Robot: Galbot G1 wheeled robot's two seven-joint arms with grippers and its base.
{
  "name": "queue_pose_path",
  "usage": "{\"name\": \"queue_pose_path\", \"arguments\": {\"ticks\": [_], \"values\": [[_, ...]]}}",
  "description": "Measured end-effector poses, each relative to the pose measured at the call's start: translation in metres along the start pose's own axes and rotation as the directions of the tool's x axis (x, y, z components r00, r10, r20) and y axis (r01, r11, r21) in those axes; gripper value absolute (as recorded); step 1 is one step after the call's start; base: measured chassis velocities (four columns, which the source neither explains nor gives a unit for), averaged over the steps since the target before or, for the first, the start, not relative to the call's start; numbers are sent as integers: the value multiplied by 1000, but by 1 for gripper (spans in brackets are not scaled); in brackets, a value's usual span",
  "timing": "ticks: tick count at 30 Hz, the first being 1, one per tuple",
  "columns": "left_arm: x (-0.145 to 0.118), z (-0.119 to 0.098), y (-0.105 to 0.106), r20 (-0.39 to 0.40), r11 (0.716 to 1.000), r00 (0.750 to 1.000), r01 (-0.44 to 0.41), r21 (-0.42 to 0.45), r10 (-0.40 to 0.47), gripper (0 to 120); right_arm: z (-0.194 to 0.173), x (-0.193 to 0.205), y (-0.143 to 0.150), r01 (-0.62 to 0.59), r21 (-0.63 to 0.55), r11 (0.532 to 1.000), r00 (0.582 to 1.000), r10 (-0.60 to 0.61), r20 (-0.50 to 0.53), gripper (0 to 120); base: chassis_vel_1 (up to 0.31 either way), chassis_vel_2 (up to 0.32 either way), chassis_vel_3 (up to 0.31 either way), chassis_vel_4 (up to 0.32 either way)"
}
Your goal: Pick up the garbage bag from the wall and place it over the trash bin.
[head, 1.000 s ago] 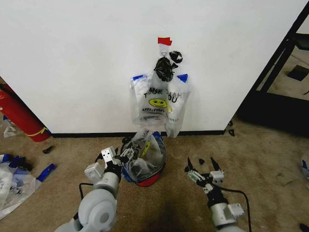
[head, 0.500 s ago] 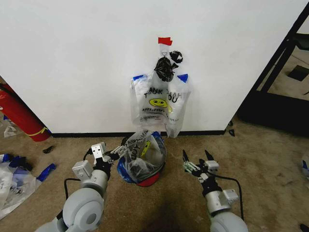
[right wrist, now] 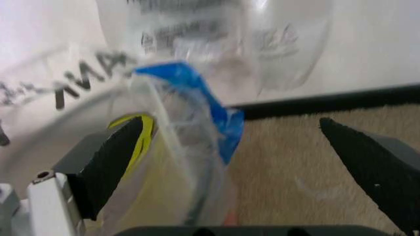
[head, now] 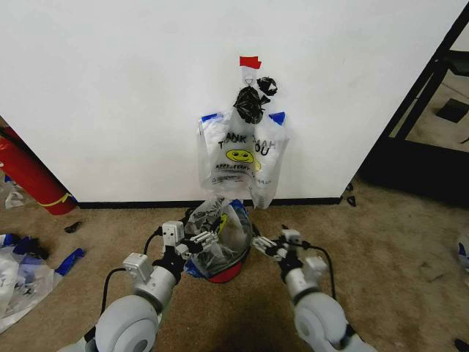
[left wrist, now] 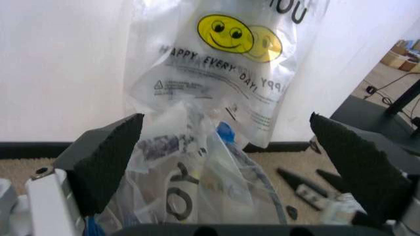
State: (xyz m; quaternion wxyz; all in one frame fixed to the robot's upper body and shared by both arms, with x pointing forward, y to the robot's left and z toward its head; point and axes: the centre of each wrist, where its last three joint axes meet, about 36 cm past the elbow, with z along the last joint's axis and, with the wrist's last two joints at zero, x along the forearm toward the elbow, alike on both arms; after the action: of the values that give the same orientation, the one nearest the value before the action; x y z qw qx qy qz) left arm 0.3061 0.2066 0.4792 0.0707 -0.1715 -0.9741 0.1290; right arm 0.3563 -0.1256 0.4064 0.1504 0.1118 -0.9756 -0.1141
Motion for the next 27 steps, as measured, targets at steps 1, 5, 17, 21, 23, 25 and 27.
{"name": "queue_pose_path", "arguments": {"ticks": [1,5,17,21,23,25,27], "values": [[0,0,0,1,1000,1000,1,-3,-1,100,-2,-3,6,-11,0,1000,1000,11,-19,100,0,0,0,0],[0,1,-1,3,1000,1000,6,-3,-6,100,-8,-14,25,-58,15,998,994,59,-95,97,0,0,0,0],[-2,4,0,-2,1000,1000,25,6,-25,100,-12,-33,59,-146,-22,989,965,138,-225,89,0,0,0,0],[-2,4,0,-4,1000,1000,30,9,-30,100,-12,-37,58,-167,-46,985,954,149,-260,76,0,0,0,0],[-3,5,0,-6,999,999,33,11,-33,100,-14,-38,58,-175,-62,983,949,151,-278,69,0,0,0,0],[-3,5,0,-8,999,999,35,14,-35,100,-17,-40,60,-182,-84,980,943,150,-296,60,0,0,0,0],[-3,5,-1,-9,999,999,36,17,-36,100,-20,-40,62,-186,-97,978,941,149,-304,53,0,0,0,0]]}}
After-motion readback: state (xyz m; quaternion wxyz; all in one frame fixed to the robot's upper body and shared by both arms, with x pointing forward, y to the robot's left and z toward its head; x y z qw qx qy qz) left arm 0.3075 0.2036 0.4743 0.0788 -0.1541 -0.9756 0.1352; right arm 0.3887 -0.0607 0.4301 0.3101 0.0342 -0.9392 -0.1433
